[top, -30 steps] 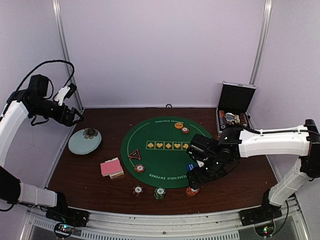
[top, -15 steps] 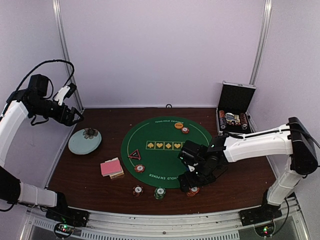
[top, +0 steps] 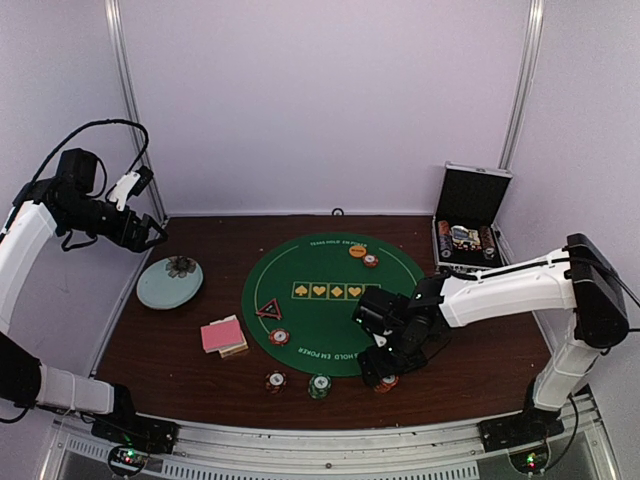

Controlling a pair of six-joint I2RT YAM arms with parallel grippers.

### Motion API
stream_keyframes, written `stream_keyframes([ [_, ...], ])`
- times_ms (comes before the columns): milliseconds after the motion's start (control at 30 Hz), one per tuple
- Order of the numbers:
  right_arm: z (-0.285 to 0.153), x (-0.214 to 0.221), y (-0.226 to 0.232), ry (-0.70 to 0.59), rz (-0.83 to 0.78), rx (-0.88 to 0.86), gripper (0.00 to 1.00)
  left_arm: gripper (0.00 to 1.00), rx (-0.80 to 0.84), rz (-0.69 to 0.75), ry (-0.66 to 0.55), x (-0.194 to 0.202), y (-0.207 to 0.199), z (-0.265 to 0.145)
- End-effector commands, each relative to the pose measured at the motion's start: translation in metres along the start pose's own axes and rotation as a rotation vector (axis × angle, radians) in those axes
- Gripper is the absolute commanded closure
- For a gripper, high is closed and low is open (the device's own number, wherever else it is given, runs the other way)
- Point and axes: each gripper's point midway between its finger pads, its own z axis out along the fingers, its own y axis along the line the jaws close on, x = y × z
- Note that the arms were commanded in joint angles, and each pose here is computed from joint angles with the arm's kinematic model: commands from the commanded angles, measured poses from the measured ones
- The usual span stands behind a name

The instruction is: Distribute texas hold em gaming equipment

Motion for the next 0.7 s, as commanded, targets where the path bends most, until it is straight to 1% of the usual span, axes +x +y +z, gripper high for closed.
stream_keyframes([
  [0,0.0066,0.0018,-0.0021,0.002,-0.004,0.023,0.21,0.02,-0.01,0.022,-0.02,-0.0073,0.0022,-0.0047],
  [167,0.0052,0.0008,-0.0031,-0.003,-0.004,0.03,0.26,0.02,-0.009,0.022,-0.02,-0.0076,0.0026,-0.0044],
  [367,0.005,0.0007,-0.0048,-0.005,-0.008,0.042,0.35,0.02,-0.009,0.024,-0.021,-0.008,0.0026,-0.0044],
  [667,0.0039,0.0011,-0.0036,0.001,-0.041,0.072,0.39,0.03,-0.012,0.029,-0.022,-0.0078,0.0027,-0.0052],
])
